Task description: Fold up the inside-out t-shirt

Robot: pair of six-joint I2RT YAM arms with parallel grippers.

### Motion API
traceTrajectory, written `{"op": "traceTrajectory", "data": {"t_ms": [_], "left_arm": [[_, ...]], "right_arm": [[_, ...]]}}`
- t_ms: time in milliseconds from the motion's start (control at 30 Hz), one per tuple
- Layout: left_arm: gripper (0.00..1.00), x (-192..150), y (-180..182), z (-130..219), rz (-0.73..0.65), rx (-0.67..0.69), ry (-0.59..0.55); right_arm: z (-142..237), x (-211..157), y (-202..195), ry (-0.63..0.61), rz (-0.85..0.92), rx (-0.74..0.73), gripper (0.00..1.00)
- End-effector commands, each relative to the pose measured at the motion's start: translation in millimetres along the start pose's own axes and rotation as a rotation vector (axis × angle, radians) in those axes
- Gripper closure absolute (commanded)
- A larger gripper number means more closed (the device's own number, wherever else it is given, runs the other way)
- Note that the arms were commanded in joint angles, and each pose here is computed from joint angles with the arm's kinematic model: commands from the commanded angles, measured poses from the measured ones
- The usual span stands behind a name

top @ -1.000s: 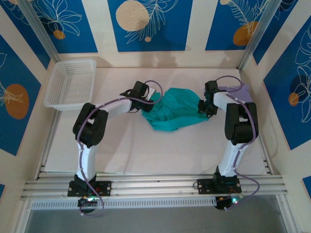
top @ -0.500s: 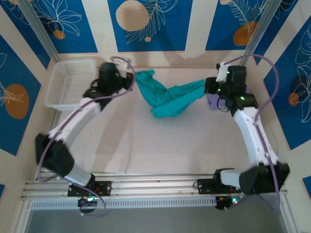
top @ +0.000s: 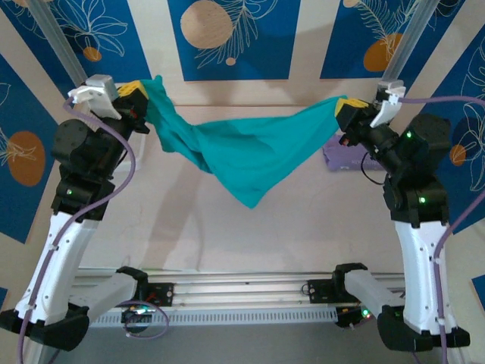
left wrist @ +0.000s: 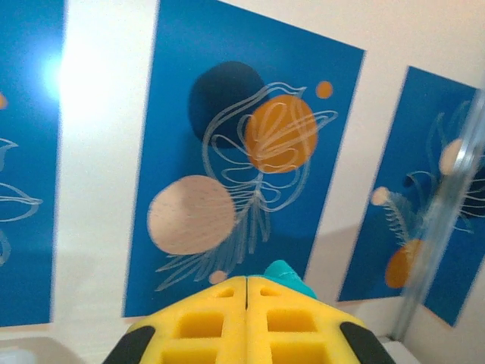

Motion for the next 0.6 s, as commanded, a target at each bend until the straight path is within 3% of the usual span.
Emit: {"op": "traceTrajectory", "data": {"t_ms": [0, 133, 333, 467, 567], "left_arm": [[1.00, -11.8, 16.0, -10.3, -0.055, 0.155, 0.062], [1.00, -68.3, 25.9, -46.8, -0.048, 0.174, 0.238], [1.00, -190.6, 39.2, -96.3, 0.056, 0.155, 0.518], [1.00, -246.9, 44.1, -109.0, 0.105, 0.139, 0.649], [1.00, -270.7, 46.4, -108.9, 0.117, 0.133, 0.704]], "right_arm": [[4.9, 1.1, -3.1, -0.053, 0.001, -0.054, 1.00], [-27.5, -23.6, -24.6, 0.061, -0.045, -0.092, 1.00], [-138.6, -112.8, -99.8, 0.360, -0.187, -0.218, 0.99], [-193.0, -174.9, -145.1, 0.638, -0.240, -0.342, 0.72], [-185.4, -209.6, -141.1, 0.719, -0.269, -0.322, 0.55]]}}
Point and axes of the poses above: each hand's point on the last joint's axis, 136 mm out from that joint toward the fingers, its own z axis back along the fingers, its own y axis along the line the jaws close on, x = y × z, the point moved 9 cm from there along z, back along the fingers, and after that the axes turned 2 degrees about -z, right-handed, at the moved point
